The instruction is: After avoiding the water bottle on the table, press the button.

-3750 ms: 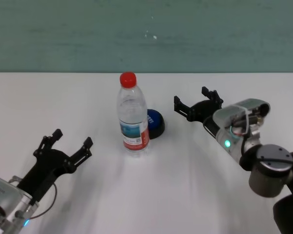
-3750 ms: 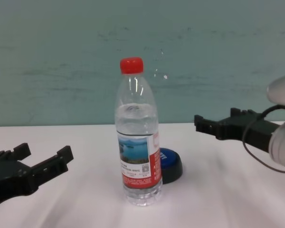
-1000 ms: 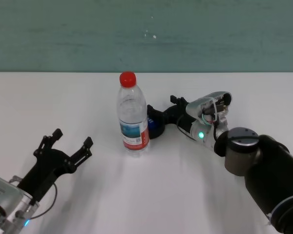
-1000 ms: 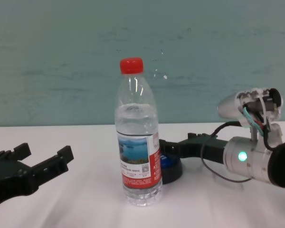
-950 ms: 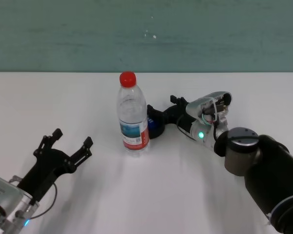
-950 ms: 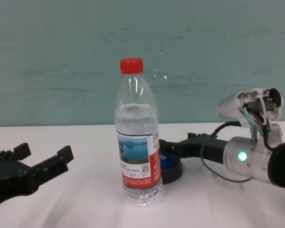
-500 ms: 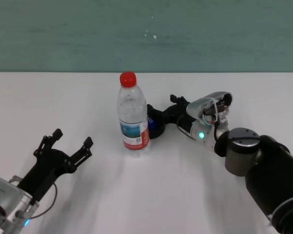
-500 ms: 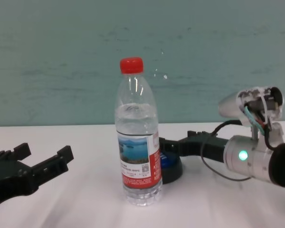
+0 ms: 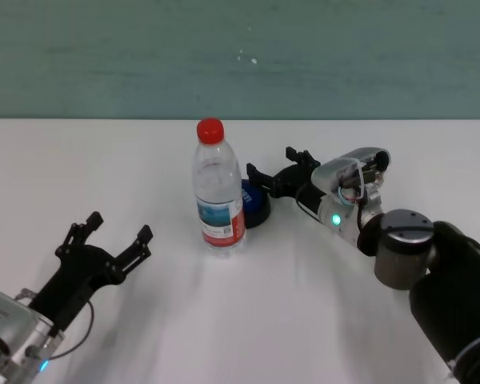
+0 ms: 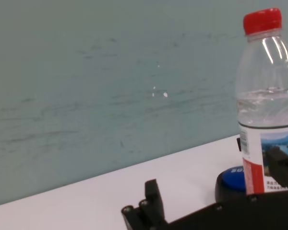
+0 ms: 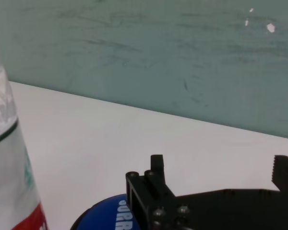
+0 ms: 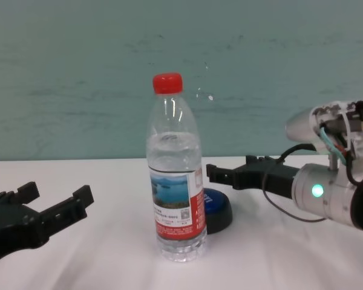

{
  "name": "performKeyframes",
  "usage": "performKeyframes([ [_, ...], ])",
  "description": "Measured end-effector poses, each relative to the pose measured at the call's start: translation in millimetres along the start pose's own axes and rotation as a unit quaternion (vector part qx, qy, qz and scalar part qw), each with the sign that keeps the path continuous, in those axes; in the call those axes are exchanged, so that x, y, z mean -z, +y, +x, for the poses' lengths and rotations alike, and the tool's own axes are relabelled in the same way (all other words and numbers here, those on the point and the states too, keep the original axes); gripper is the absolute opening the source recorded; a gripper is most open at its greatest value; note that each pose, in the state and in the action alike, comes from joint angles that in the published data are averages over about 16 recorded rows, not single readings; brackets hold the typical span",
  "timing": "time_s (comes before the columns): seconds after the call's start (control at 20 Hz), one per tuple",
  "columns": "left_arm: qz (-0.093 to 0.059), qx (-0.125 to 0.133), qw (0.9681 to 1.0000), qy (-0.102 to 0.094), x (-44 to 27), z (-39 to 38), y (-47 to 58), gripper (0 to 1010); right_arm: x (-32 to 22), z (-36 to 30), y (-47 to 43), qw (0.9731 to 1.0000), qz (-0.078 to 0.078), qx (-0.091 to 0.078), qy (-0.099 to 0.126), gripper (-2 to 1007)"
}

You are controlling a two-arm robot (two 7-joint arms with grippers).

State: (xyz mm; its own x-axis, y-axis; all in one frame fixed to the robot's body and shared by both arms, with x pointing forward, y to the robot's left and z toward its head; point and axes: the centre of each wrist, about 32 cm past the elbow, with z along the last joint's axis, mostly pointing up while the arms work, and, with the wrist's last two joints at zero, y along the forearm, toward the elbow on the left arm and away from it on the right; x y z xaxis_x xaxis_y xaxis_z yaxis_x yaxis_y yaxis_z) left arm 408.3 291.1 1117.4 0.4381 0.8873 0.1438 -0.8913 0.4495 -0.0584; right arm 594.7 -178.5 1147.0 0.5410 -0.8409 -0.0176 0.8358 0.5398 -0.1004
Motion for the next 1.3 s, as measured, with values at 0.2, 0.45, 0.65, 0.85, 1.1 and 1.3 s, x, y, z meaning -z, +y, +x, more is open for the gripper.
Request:
performKeyframes([
  [0.2, 0.0, 0.0, 1.0, 0.0, 0.0, 0.0, 0.0, 1010, -2.1, -0.2, -3.7, 0.9999, 0.008, 0.005, -0.005, 1004],
  [0.45, 0.0, 0.0, 1.0, 0.0, 0.0, 0.0, 0.0, 1010, -3.7, -0.3, -8.7, 0.9997, 0.019, 0.013, -0.011, 1004],
  [0.65, 0.0, 0.0, 1.0, 0.0, 0.0, 0.0, 0.0, 1010, -4.3, -1.0, -13.0, 0.9993, 0.028, 0.02, -0.016, 1004],
  [0.85, 0.0, 0.0, 1.0, 0.0, 0.0, 0.0, 0.0, 1010, -4.1, -2.4, -17.8, 0.9987, 0.038, 0.028, -0.021, 1004],
  [1.1, 0.0, 0.0, 1.0, 0.0, 0.0, 0.0, 0.0, 1010, -2.2, -4.8, -23.7, 0.9977, 0.051, 0.038, -0.025, 1004],
  [1.3, 0.0, 0.0, 1.0, 0.0, 0.0, 0.0, 0.0, 1010, 0.4, -7.9, -28.3, 0.9967, 0.062, 0.045, -0.027, 1004],
])
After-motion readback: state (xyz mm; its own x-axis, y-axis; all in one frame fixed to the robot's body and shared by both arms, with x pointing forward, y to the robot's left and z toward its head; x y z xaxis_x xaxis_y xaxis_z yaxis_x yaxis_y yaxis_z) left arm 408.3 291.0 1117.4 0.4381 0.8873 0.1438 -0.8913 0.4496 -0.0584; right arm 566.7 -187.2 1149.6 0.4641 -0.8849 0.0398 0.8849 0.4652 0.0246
